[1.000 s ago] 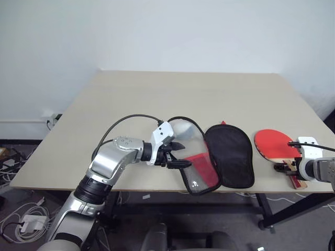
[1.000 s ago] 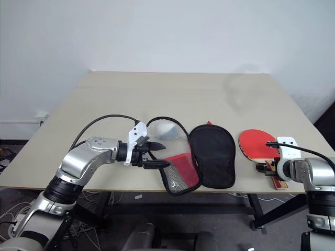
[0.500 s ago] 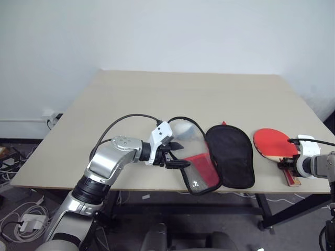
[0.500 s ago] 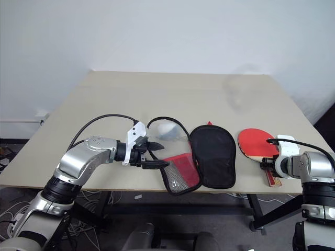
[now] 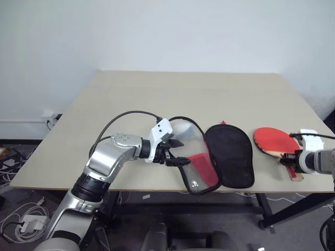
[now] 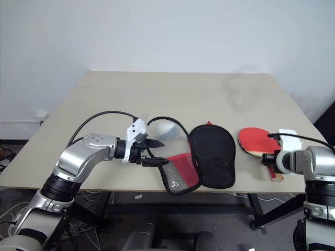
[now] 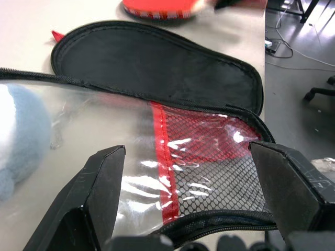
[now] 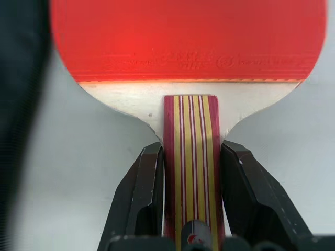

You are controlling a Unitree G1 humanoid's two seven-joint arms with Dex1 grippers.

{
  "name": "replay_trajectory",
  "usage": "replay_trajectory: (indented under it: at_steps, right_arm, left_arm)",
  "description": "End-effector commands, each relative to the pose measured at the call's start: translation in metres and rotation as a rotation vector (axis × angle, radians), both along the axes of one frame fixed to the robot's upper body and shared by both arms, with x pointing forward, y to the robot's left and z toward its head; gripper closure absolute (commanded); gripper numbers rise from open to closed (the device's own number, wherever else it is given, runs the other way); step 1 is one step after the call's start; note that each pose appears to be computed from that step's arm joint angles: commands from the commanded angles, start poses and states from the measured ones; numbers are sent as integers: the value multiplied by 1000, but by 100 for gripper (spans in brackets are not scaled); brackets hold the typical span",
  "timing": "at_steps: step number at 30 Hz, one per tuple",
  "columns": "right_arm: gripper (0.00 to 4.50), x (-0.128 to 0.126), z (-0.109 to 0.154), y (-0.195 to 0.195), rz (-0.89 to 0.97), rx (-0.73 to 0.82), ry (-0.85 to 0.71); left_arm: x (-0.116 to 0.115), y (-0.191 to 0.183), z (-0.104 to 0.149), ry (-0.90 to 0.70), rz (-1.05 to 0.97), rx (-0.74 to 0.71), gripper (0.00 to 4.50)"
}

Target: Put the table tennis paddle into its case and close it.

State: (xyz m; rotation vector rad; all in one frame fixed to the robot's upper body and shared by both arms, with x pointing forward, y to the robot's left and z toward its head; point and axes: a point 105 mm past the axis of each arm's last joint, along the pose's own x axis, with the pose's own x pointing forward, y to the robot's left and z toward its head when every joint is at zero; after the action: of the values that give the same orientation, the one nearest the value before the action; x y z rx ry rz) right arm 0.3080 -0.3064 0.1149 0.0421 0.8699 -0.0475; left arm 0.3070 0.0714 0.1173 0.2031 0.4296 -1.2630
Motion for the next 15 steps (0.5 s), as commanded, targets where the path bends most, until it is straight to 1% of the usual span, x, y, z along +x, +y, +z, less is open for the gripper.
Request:
replay_trajectory:
  at_steps: [1,5,9,15]
  right_arm:
    - [329,11,45,22,77,-9,-159]
    - [329,18,50,53,167,8,-217]
    - [329,23,38,89,219,59,-236]
    - [329,21,26,118,216,137,-261]
  left_arm:
    - [9,3,17,-60,10,-21,49]
    - [13,4,17,-60,17,-23,49]
    - [15,7,18,-60,25,-23,49]
    - [17,8,19,-59,28,-21,49]
